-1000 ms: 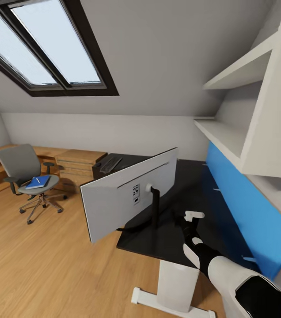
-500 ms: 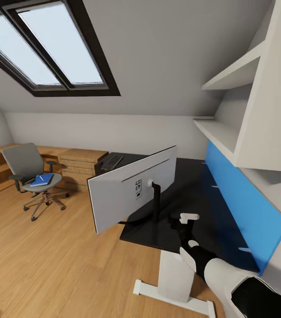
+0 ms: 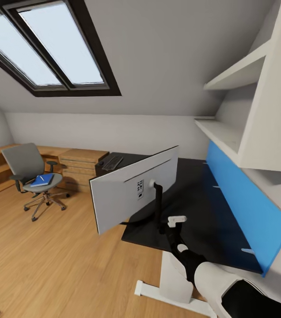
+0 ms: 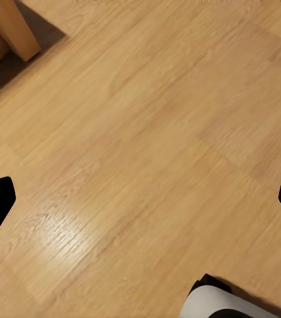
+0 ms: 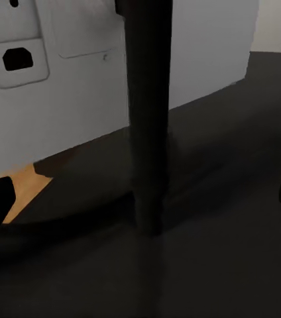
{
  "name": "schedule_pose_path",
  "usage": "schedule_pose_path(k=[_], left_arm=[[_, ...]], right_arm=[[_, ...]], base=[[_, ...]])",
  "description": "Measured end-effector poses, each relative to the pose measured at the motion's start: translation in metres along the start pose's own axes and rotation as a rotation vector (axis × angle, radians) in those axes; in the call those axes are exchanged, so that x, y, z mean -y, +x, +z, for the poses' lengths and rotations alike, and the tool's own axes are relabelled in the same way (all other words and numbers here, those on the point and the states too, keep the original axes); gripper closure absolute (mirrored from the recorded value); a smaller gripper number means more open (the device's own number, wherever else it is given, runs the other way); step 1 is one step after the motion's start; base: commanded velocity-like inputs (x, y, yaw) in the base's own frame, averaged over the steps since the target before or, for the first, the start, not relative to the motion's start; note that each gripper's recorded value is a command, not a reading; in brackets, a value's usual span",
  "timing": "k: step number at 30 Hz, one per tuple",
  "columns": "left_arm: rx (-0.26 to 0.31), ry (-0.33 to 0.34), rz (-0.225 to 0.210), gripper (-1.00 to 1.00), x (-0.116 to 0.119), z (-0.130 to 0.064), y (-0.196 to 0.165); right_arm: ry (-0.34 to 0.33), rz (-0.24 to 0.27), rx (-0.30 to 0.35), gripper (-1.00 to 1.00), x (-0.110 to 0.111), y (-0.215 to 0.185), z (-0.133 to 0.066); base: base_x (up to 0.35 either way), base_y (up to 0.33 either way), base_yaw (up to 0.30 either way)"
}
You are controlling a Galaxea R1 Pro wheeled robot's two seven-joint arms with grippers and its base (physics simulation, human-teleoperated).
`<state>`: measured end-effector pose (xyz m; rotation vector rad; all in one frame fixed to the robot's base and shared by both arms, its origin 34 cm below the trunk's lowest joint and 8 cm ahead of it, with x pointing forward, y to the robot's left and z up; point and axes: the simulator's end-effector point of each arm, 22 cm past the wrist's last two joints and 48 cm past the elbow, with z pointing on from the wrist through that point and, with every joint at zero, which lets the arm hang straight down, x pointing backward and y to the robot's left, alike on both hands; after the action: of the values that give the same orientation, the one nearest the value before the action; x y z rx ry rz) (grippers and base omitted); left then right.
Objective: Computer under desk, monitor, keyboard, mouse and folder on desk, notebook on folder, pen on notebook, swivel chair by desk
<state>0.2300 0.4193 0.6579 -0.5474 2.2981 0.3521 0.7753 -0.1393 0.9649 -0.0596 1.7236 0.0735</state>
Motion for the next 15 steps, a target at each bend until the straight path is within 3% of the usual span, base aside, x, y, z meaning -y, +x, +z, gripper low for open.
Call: schedule_pose_path(k=[5, 11, 15], left_arm=[[0.0, 0.001, 0.001, -1.0, 0.0003, 0.0001, -0.0001], [0.0, 0.002, 0.002, -1.0, 0.0005, 0.0, -0.0001], [-0.001, 0.002, 0.002, -1.0, 0.0003, 0.0001, 0.0002]], right_arm=[[-0.006, -0.001, 0.0, -1.0, -0.005, 0.0011, -0.0012], [-0.002, 0.0, 0.0, -1.0, -0.0045, 0.0011, -0.0014], [0.01, 0.006, -0.008, -1.0, 0.0, 0.0033, -0.001]], base=[[0.128, 0.152, 0.0], [0.181, 0.034, 0.0], [0.05, 0.004, 0.0]])
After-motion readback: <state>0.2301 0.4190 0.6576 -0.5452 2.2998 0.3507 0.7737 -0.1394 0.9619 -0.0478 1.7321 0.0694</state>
